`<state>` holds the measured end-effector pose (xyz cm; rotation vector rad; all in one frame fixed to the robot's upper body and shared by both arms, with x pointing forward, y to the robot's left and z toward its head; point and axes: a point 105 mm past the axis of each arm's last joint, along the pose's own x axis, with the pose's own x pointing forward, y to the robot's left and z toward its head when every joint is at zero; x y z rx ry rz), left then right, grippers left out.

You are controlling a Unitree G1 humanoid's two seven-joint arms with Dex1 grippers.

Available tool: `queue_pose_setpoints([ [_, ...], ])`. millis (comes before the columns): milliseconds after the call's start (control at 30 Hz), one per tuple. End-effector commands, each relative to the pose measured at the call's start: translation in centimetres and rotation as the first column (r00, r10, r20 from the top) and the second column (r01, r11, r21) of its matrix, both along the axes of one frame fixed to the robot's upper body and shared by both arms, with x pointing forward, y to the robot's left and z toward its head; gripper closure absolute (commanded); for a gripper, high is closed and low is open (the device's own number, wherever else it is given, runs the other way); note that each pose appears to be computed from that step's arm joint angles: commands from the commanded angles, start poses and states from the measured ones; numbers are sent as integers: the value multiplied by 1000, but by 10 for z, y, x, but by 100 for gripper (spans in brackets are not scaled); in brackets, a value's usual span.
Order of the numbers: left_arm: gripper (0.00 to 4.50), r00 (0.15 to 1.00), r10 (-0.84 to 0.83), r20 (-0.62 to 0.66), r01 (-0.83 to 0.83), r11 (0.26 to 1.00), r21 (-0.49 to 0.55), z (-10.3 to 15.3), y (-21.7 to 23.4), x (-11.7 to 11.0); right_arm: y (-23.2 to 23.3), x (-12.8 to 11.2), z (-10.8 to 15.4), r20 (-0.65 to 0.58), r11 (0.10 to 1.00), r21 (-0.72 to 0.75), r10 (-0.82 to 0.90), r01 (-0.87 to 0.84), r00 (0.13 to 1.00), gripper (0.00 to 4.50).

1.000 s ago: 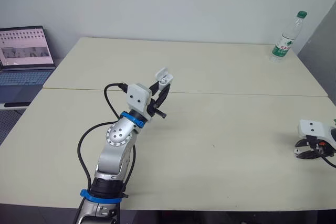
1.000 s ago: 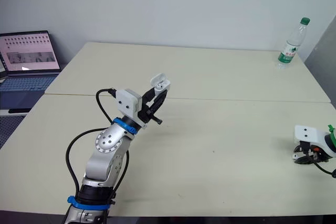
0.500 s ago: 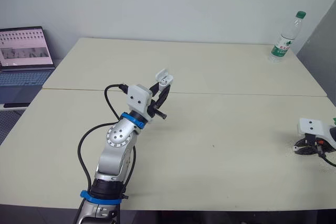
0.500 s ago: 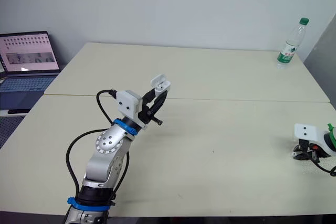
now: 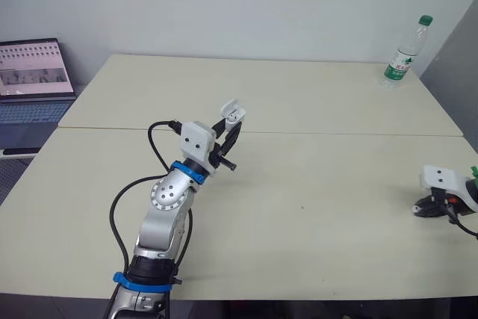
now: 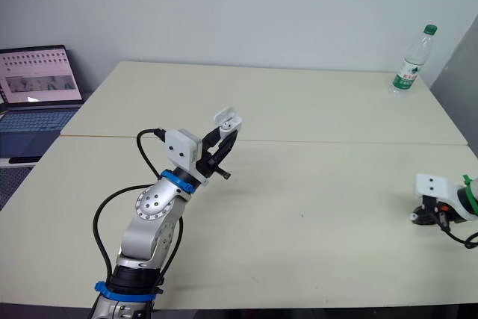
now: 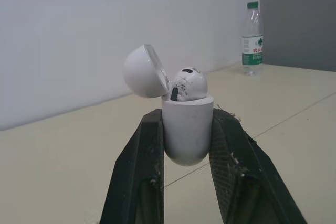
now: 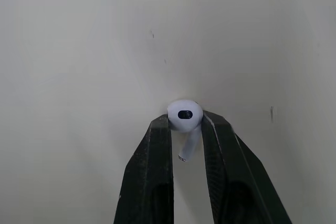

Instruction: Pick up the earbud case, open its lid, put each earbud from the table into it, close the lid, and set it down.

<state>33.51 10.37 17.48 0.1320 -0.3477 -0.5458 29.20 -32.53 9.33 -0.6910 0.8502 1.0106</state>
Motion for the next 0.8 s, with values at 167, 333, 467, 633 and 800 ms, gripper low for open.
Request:
queue_pose_setpoints([
  [167,370,998,-45,45,47,998,-30,15,-7,-6,141,43,93,268,809,576,-50,-118,962,410],
  [333,370,995,-97,21,98,994,-44,16,-13,-6,213,43,136,353,593,783,-171,-190,920,410],
  [467,370,991,-131,8,131,989,-71,22,-16,-6,253,44,156,405,472,852,-315,-228,858,410],
  [633,370,986,-166,5,166,982,-87,28,-21,-7,280,38,164,370,376,899,-376,-225,850,410],
  [800,370,985,-174,4,174,979,-107,33,-23,-6,291,34,164,336,327,922,-409,-207,848,410],
])
